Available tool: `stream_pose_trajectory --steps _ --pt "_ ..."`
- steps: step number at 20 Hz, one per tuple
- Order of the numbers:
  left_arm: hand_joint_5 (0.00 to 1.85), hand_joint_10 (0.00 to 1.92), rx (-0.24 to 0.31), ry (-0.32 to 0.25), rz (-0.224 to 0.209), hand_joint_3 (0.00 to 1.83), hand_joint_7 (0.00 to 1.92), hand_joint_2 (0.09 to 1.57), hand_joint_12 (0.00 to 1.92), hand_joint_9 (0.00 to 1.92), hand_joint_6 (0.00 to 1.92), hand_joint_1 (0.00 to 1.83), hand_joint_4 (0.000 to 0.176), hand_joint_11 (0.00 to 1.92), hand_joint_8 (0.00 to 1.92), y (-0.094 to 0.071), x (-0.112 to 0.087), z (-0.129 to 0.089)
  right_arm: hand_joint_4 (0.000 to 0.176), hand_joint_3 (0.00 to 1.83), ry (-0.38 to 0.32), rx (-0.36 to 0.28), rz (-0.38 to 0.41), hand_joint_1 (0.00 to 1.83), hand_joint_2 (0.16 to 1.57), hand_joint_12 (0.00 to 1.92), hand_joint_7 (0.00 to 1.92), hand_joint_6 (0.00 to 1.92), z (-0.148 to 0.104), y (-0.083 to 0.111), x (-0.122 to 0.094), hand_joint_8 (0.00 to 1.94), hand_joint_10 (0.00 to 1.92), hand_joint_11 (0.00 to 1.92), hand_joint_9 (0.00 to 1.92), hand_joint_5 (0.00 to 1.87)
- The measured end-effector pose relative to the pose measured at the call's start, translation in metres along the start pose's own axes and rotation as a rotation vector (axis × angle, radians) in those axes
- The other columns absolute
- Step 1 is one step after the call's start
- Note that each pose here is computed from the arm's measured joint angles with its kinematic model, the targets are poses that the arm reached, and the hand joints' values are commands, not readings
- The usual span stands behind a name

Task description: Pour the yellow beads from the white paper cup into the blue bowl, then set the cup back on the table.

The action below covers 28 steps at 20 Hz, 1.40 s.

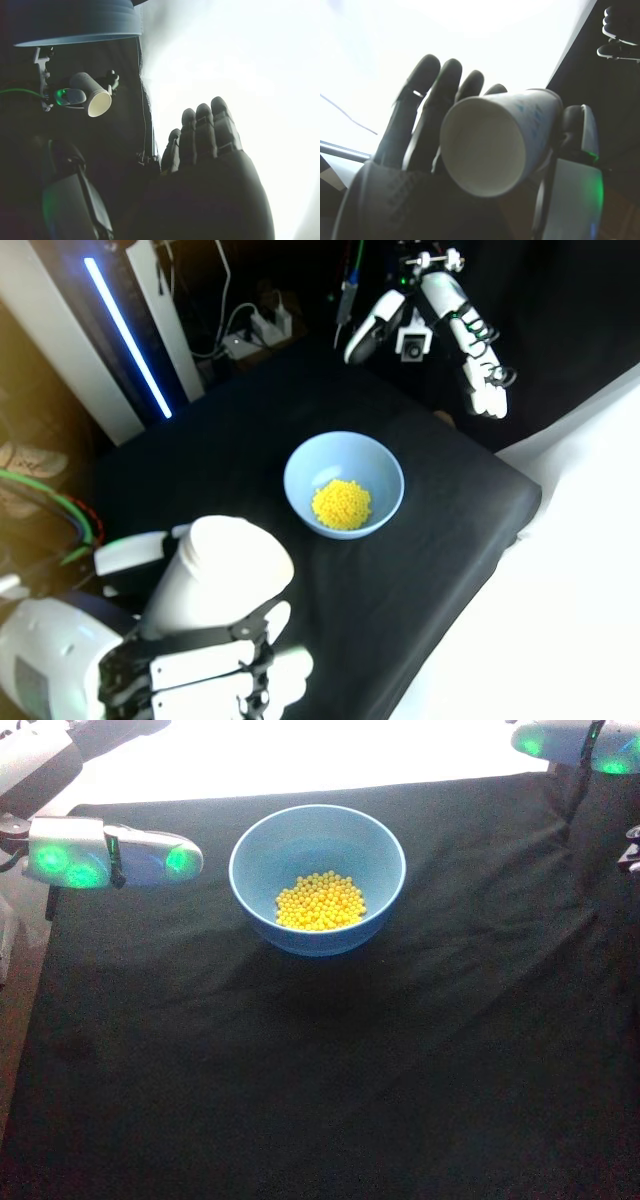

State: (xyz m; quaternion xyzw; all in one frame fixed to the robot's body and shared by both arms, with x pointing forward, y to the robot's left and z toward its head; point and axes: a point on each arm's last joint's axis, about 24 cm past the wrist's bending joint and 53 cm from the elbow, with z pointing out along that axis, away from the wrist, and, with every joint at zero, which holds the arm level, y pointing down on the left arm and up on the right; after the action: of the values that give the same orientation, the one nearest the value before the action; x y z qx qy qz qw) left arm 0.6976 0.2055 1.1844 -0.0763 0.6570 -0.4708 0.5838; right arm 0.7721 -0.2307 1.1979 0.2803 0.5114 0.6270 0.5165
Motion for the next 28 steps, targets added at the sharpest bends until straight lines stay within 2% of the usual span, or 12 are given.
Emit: stream_pose_trajectory --steps 2,6,7,9,11,12,13,16,20,22,26,28 --pt "0.00 0.00 0.001 0.001 0.000 0.00 0.16 0.79 0.29 0.14 0.00 0.52 0.140 0.00 0.00 0.000 0.000 0.000 0.000 0.00 0.000 0.001 -0.001 1.14 1.11 1.11 0.80 0.96 -0.001 -0.001 0.000 0.00 0.00 0.23 0.66 0.99" --pt "0.00 0.00 0.000 -0.001 -0.001 0.00 0.15 0.80 0.22 0.10 0.00 0.54 0.140 0.00 0.00 0.000 0.000 0.000 0.000 0.00 0.005 0.013 -0.006 1.13 1.09 1.07 0.81 0.88 -0.004 -0.005 0.000 0.00 0.01 0.35 0.68 1.04" --pt "0.00 0.00 0.000 0.000 -0.001 0.00 0.15 0.80 0.22 0.09 0.00 0.54 0.132 0.00 0.00 0.000 0.000 0.000 0.000 0.00 0.005 0.015 -0.006 1.13 1.08 1.08 0.81 0.86 -0.004 -0.006 0.001 0.00 0.01 0.33 0.68 1.05" --pt "0.00 0.00 0.000 -0.001 -0.001 0.00 0.15 0.80 0.15 0.08 0.00 0.53 0.142 0.00 0.00 0.000 0.000 0.000 0.000 0.00 0.005 0.016 -0.006 1.12 1.08 1.10 0.83 0.84 -0.004 -0.006 0.001 0.01 0.02 0.36 0.72 1.07" --pt "0.00 0.01 0.001 0.000 0.000 0.00 0.17 0.78 0.18 0.10 0.00 0.52 0.111 0.00 0.00 0.000 0.000 0.000 0.000 0.00 0.005 0.015 -0.006 1.11 1.11 1.11 0.83 0.94 -0.004 -0.006 0.001 0.00 0.02 0.39 0.74 1.00" --pt "0.00 0.01 0.001 0.000 0.000 0.00 0.18 0.78 0.18 0.12 0.00 0.52 0.091 0.00 0.00 0.000 0.000 0.000 0.000 0.00 0.006 0.015 -0.006 1.10 1.14 1.20 0.84 1.04 -0.004 -0.006 0.001 0.00 0.02 0.36 0.74 0.94" --pt "0.00 0.00 0.001 0.000 0.000 0.00 0.19 0.77 0.08 0.11 0.00 0.52 0.088 0.00 0.00 0.000 0.000 0.000 0.000 0.00 0.006 0.015 -0.006 1.11 1.15 1.27 0.85 1.06 -0.004 -0.006 0.001 0.00 0.02 0.34 0.75 0.92" --pt "0.00 0.00 0.001 0.000 0.000 0.00 0.18 0.77 0.08 0.12 0.00 0.50 0.070 0.02 0.00 0.000 0.000 0.000 0.000 0.00 0.002 0.021 -0.007 1.15 1.14 1.25 0.84 1.04 -0.007 -0.010 -0.001 0.00 0.01 0.32 0.74 0.94" --pt "0.00 0.01 0.002 0.001 0.001 0.00 0.19 0.77 0.05 0.12 0.00 0.50 0.091 0.00 0.00 0.000 0.000 0.000 0.000 0.00 -0.009 0.057 -0.006 1.15 1.13 1.06 0.79 1.05 -0.015 -0.023 -0.005 0.00 0.00 0.37 0.68 0.94" --pt "0.00 0.00 0.001 0.001 0.001 0.00 0.18 0.77 0.04 0.10 0.00 0.50 0.098 0.01 0.00 0.000 0.000 0.000 0.000 0.00 -0.013 0.064 -0.004 1.14 1.13 1.14 0.79 1.06 -0.017 -0.025 -0.007 0.00 0.00 0.26 0.64 0.94" --pt "0.00 0.01 0.001 0.001 0.000 0.00 0.20 0.78 0.06 0.12 0.00 0.49 0.083 0.03 0.01 0.000 0.000 0.000 0.000 0.00 -0.013 0.079 -0.001 1.09 1.11 1.20 0.80 1.00 -0.022 -0.031 -0.006 0.00 0.00 0.22 0.63 0.97" --pt "0.00 0.01 0.001 0.001 0.001 0.00 0.18 0.78 0.08 0.14 0.00 0.50 0.103 0.06 0.00 0.000 0.000 0.000 0.000 0.00 -0.015 0.079 0.000 1.10 1.11 1.15 0.84 0.99 -0.022 -0.030 -0.007 0.01 0.01 0.26 0.65 0.98"
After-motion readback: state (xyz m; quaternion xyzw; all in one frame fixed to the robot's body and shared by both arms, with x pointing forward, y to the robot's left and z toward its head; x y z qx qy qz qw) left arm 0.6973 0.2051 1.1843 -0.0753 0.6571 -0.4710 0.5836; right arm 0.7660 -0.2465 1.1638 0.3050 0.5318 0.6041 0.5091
